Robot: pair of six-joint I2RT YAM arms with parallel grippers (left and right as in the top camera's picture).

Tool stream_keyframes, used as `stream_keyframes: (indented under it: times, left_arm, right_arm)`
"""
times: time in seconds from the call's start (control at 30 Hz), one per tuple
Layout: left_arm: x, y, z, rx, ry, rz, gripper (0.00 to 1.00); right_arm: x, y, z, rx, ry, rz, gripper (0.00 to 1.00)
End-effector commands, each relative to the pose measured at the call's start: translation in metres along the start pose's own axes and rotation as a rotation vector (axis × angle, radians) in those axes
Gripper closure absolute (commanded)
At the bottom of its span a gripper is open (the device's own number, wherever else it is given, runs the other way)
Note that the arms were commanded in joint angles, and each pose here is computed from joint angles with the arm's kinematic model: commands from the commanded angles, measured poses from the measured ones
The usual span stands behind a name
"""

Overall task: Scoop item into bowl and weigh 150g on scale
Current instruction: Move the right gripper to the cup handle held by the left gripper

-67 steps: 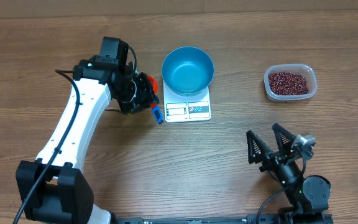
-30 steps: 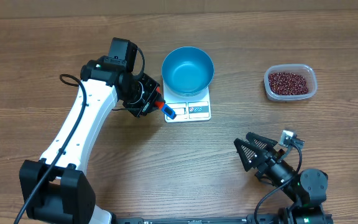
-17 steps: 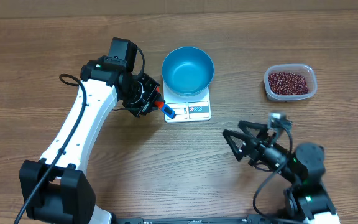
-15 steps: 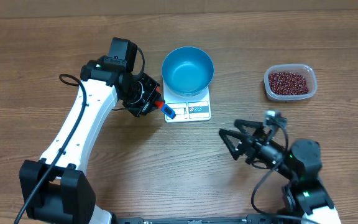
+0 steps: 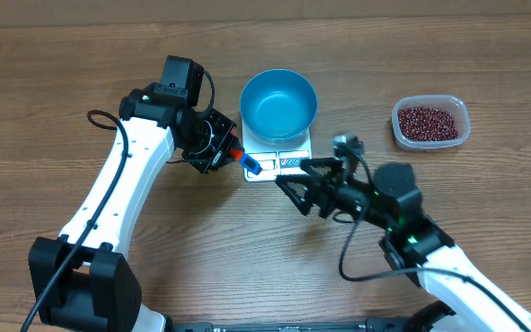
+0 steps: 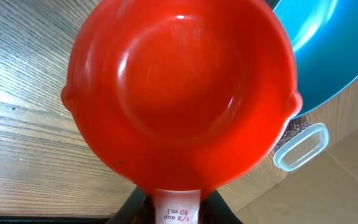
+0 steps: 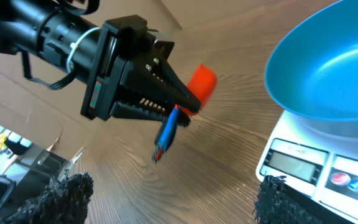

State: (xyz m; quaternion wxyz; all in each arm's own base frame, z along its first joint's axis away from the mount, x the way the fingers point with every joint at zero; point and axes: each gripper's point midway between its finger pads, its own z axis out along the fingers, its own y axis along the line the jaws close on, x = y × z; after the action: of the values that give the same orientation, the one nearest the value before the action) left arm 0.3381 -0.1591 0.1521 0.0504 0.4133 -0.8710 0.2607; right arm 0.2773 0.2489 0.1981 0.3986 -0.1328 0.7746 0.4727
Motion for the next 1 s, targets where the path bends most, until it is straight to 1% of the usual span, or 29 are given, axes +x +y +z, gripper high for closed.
stream_keyframes:
  times: [0.0, 0.3, 0.43, 0.5, 0.57, 0.73, 0.97]
  left_arm:
    - [0.005, -0.010, -0.013, 0.039, -0.021, -0.002, 0.96]
    - [0.004, -0.010, -0.013, 0.039, -0.024, -0.010, 0.96]
    - [0.004, -0.010, -0.013, 0.039, -0.023, -0.010, 0.96]
    - [0.004, -0.010, -0.013, 0.039, -0.023, -0.010, 0.96]
    - [0.004, -0.010, -0.013, 0.039, -0.023, -0.010, 0.96]
    - [0.004, -0.010, -0.013, 0.039, -0.024, -0.010, 0.96]
    - [0.004, -0.011, -0.013, 0.042, -0.024, -0.008, 0.96]
  right_arm:
    - [-0.014, 0.009, 0.018, -0.006, -0.010, -0.035, 0.16]
    - [-0.012, 0.019, 0.050, -0.038, 0.035, -0.041, 0.20]
    - [-0.011, 0.015, 0.059, -0.037, 0.043, -0.037, 0.27]
    - [-0.012, 0.015, 0.064, -0.047, 0.036, -0.034, 0.28]
    - [-0.011, 0.018, 0.068, -0.063, 0.030, -0.025, 0.31]
    - [-0.005, 0.019, 0.077, -0.079, 0.034, 0.012, 0.31]
    - [-0.015, 0.025, 0.079, -0.111, -0.009, 0.051, 0.36]
